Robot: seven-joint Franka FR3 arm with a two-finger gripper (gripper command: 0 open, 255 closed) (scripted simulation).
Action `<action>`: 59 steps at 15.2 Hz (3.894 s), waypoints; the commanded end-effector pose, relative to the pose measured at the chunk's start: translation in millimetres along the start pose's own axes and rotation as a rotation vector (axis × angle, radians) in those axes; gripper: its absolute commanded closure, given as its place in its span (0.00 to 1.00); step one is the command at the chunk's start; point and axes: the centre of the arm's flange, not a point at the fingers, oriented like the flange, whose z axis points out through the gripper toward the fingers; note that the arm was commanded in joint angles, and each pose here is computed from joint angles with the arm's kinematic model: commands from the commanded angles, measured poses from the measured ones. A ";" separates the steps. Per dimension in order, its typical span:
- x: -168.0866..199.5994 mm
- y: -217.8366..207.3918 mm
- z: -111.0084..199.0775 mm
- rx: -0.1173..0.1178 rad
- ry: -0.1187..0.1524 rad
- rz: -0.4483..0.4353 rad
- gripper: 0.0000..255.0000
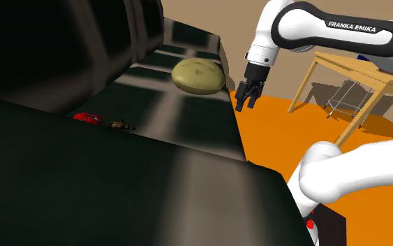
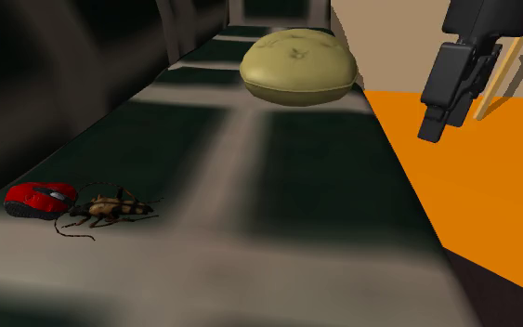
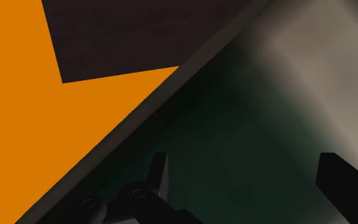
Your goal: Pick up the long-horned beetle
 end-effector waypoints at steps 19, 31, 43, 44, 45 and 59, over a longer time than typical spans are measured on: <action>163.9 -173.1 40.6 0.006 -0.046 -0.193 0.00; 252.4 -304.7 70.9 0.009 -0.076 -0.321 0.00; 275.8 -336.2 118.8 0.010 -0.084 -0.355 0.00; 275.9 -336.3 118.8 0.010 -0.084 -0.355 0.00; 275.8 -335.8 119.1 0.011 -0.084 -0.355 1.00; 273.9 -339.8 92.7 0.010 -0.084 -0.355 1.00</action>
